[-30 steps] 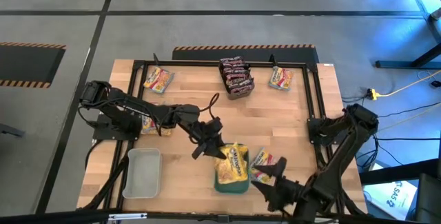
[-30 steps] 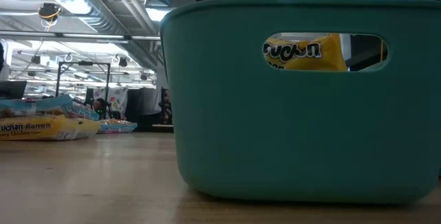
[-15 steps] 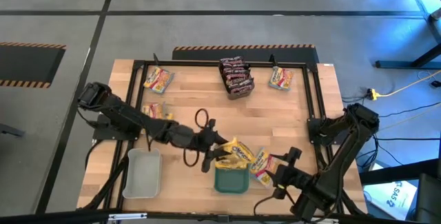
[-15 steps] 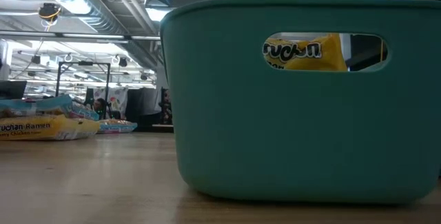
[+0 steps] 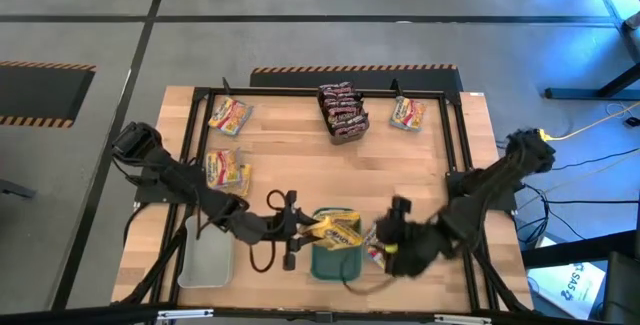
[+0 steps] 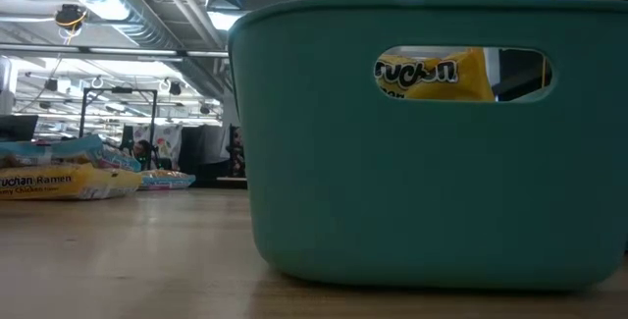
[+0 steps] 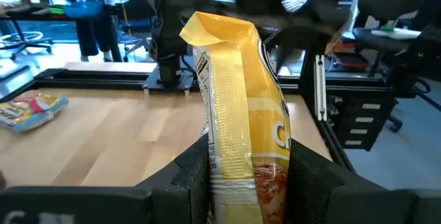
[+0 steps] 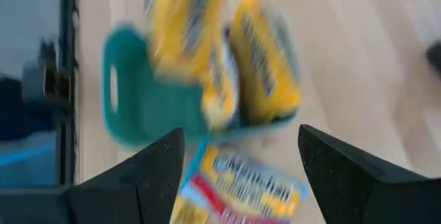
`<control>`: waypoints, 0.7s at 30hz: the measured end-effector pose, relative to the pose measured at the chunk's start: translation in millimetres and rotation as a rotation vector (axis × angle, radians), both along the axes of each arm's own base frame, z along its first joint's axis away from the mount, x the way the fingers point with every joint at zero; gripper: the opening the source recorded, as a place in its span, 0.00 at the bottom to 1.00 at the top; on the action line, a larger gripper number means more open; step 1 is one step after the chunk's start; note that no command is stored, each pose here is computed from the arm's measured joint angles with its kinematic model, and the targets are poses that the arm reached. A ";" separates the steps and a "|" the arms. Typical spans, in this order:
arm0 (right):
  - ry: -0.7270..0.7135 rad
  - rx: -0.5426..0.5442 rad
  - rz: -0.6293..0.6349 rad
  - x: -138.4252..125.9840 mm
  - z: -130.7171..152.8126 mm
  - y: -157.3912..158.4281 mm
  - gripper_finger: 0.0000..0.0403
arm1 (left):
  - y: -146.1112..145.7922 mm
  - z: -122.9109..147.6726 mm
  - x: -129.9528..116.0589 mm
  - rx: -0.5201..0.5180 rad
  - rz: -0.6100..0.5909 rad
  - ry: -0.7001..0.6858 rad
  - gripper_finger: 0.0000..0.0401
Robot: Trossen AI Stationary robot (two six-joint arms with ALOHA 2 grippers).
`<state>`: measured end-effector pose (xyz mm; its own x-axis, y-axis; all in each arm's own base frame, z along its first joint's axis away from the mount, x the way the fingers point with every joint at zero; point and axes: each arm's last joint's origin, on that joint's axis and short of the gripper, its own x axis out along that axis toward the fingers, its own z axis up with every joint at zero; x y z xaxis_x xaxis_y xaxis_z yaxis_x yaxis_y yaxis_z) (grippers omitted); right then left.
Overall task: Sort Maruchan noodles
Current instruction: Put the yellow noodle pack into the green bin
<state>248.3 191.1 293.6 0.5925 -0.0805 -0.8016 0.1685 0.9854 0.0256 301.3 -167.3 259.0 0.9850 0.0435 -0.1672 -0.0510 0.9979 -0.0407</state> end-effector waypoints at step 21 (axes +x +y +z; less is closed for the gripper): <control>-0.321 0.120 0.136 78.6 15.7 -41.2 0.65 | 4.3 0.6 0.0 -0.027 0.139 -0.021 0.34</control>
<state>326.9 149.9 309.3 0.8141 0.0999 -0.5720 0.0006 0.9849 0.1729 301.3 -163.1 259.6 0.9730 0.1757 -0.1494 -0.1877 0.9797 -0.0701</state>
